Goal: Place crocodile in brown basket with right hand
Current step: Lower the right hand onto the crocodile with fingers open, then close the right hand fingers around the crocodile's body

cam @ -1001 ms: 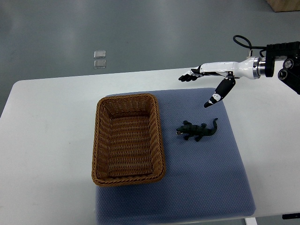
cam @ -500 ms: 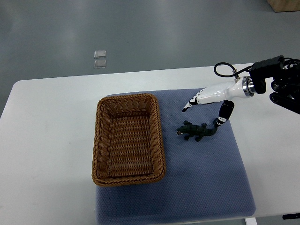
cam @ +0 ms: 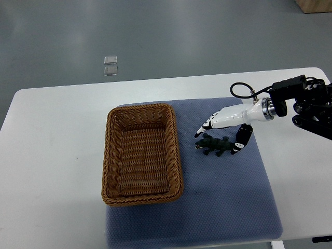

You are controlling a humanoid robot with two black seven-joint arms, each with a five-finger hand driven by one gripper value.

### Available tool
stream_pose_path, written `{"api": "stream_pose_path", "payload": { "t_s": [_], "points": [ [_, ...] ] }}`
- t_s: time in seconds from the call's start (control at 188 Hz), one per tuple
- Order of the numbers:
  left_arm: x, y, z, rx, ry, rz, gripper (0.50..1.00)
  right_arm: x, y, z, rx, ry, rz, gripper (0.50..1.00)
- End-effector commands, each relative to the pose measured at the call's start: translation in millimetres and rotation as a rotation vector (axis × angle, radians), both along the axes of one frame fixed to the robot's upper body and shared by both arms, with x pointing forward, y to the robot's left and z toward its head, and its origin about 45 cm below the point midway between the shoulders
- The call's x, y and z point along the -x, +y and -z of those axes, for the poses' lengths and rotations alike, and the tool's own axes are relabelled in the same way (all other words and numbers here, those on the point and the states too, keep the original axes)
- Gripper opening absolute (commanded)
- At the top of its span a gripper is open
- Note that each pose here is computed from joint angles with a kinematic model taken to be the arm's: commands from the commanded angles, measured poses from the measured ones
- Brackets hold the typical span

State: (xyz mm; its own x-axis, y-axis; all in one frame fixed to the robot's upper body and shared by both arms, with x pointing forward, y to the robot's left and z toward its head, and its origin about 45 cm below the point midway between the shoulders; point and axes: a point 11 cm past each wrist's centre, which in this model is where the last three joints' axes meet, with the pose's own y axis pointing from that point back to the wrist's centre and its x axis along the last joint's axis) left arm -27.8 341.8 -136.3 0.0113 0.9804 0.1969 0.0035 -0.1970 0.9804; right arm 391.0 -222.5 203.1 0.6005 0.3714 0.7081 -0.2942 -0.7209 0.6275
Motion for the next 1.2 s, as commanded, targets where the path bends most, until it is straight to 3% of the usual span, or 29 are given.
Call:
{"api": "stream_pose_path", "payload": {
  "t_s": [0.0,0.66,1.192],
  "points": [
    [-0.1,0,0,0.0,-0.001,0.0,1.0,4.7,1,9,-0.01,-0.005,-0.006,0.924],
    [-0.1,0,0,0.0,-0.001,0.0,1.0,-1.3,9,31,-0.037,-0.06,0.014,0.924],
    [-0.1,0,0,0.0,-0.001,0.0,1.0,-6.8,-5,37,-0.006,-0.081,0.044,0.889]
  ]
}}
